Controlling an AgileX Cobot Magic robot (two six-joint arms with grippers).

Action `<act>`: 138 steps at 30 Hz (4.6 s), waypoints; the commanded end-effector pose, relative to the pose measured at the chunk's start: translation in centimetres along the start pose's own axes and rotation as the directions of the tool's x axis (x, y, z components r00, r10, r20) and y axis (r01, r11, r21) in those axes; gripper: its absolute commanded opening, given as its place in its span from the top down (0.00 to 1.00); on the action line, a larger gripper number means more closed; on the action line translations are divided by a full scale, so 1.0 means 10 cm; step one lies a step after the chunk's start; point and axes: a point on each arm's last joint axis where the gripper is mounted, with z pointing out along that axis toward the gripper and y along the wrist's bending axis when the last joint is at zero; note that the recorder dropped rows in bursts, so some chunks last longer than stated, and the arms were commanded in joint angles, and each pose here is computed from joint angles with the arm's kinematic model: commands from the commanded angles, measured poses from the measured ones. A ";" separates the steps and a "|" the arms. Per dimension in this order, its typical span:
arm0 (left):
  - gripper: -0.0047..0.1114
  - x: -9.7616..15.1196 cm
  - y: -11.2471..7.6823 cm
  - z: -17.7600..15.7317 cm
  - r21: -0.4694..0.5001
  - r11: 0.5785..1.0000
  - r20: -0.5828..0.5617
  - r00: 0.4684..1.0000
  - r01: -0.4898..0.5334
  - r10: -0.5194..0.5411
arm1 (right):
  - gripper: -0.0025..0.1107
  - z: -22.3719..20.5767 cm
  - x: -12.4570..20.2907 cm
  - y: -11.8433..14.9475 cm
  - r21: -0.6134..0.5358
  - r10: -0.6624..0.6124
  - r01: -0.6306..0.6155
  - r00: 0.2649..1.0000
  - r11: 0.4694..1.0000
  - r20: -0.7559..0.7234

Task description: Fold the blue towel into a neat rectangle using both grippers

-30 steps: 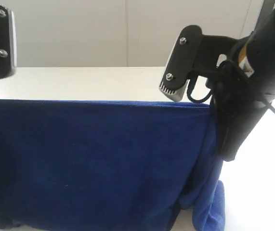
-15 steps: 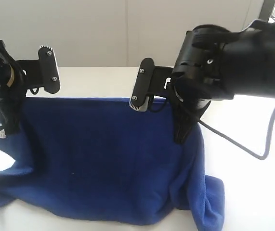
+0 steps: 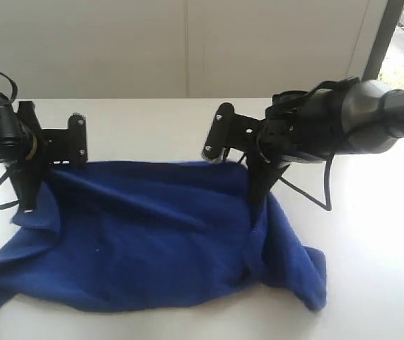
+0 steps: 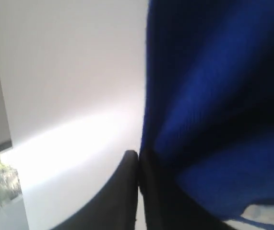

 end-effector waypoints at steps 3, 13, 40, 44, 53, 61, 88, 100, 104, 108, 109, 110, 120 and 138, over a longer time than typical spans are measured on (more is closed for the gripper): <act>0.30 0.17 0.15 0.07 -0.025 0.996 -0.087 0.992 0.084 -0.086 | 0.43 0.06 0.16 -0.18 0.130 0.080 -0.072 0.995 0.989 -0.056; 0.27 0.12 0.53 -0.26 -0.154 0.965 -0.051 0.973 0.215 -0.225 | 0.44 -0.51 0.09 -0.49 0.169 0.241 -0.256 0.965 0.952 0.101; 0.96 -0.09 -0.49 -2.46 0.277 0.782 -0.071 0.823 0.559 -0.563 | 0.85 -2.38 0.69 -0.01 -0.432 0.424 -0.372 0.905 0.822 0.028; 0.96 0.04 -0.45 -2.28 0.060 0.785 -0.097 0.787 0.616 -0.610 | 0.84 -2.25 0.70 0.09 -0.450 0.434 -0.383 0.901 0.807 0.011; 0.70 0.40 -0.28 -1.61 -0.061 0.461 -0.066 0.457 0.885 -0.887 | 0.66 -1.80 0.54 0.23 -0.461 0.452 -0.402 0.892 0.792 -0.001; 0.38 0.74 -0.26 -0.94 0.079 0.163 -0.222 0.177 0.983 -0.959 | 0.61 -1.41 0.38 0.28 -0.442 0.463 -0.410 0.886 0.798 0.013; 0.41 0.65 -0.27 -0.04 0.176 -0.001 -0.321 0.057 0.984 -0.945 | 0.61 -1.23 0.31 0.36 -0.475 0.532 -0.523 0.837 0.707 -0.129; 0.42 0.65 -0.33 0.06 0.172 0.021 -0.342 0.080 0.985 -0.936 | 0.61 -1.24 0.30 0.37 -0.497 0.548 -0.537 0.825 0.682 -0.140; 0.56 0.65 -0.38 0.12 0.169 0.021 -0.369 0.083 0.985 -0.926 | 0.61 -1.24 0.30 0.37 -0.499 0.537 -0.522 0.834 0.692 -0.126; 0.78 0.65 -0.37 0.10 0.170 0.021 -0.359 0.082 0.985 -0.930 | 0.61 -1.24 0.30 0.38 -0.505 0.512 -0.498 0.850 0.704 -0.124; 0.80 0.65 -0.36 0.09 0.170 0.021 -0.353 0.081 0.985 -0.932 | 0.61 -1.23 0.30 0.39 -0.507 0.505 -0.491 0.855 0.709 -0.121; 0.84 0.65 -0.33 0.07 0.172 0.021 -0.340 0.079 0.985 -0.937 | 0.61 -1.19 0.29 0.40 -0.510 0.486 -0.469 0.867 0.721 -0.110; 0.86 0.66 -0.17 -0.15 0.182 0.039 -0.257 0.086 0.982 -0.963 | 0.56 -0.55 0.21 0.75 -0.520 0.320 -0.327 0.941 0.789 -0.107; 0.86 0.66 -0.17 -0.15 0.192 0.076 -0.252 0.124 0.978 -0.960 | 0.98 -0.39 0.21 0.82 -0.508 0.285 -0.302 0.952 0.807 -0.114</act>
